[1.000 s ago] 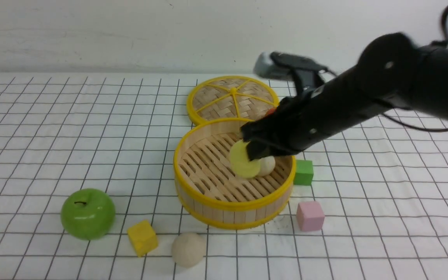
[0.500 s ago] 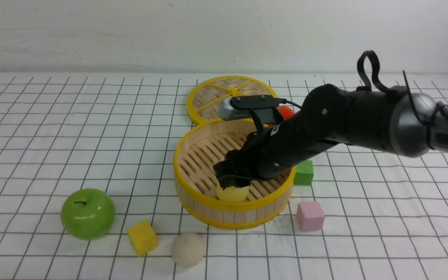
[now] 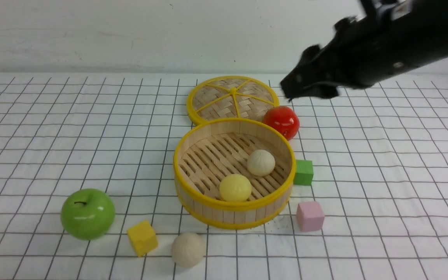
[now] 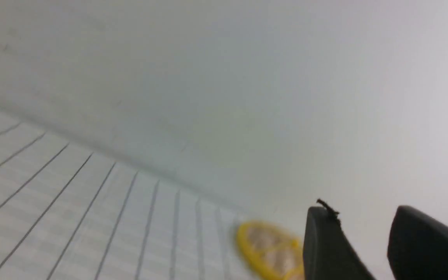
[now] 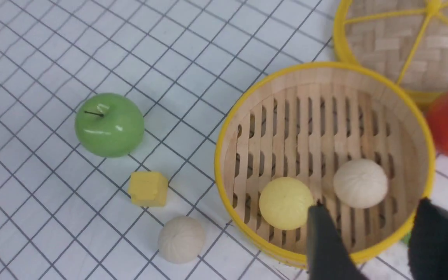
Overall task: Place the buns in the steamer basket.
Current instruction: Use the left arm to grab a steamed stuffed bun
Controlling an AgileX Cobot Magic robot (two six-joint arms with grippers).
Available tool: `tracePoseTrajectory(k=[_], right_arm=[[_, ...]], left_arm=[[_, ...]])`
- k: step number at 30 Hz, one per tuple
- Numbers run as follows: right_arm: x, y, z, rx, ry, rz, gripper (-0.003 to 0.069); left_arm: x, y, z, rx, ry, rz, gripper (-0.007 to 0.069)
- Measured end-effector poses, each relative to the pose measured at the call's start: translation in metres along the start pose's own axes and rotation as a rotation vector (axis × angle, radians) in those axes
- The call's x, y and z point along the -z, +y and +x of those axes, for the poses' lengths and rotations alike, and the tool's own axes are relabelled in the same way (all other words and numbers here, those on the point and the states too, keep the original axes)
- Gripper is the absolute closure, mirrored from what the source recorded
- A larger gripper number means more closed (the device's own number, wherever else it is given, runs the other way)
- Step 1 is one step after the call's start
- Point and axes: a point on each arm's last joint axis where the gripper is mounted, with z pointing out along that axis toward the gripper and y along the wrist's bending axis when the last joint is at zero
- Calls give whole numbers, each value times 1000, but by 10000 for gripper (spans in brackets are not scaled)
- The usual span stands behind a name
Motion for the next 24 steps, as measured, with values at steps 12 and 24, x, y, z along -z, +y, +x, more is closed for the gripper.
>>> tracePoseTrajectory(k=[12,24], right_arm=[[95,15,83,122,-349,220,680],[96,16,210,-19,-553,244,679]], left_arm=[[-15,-54,-105,119,-126,67,387],[-129,-70,-136,-38,623,-316,387]])
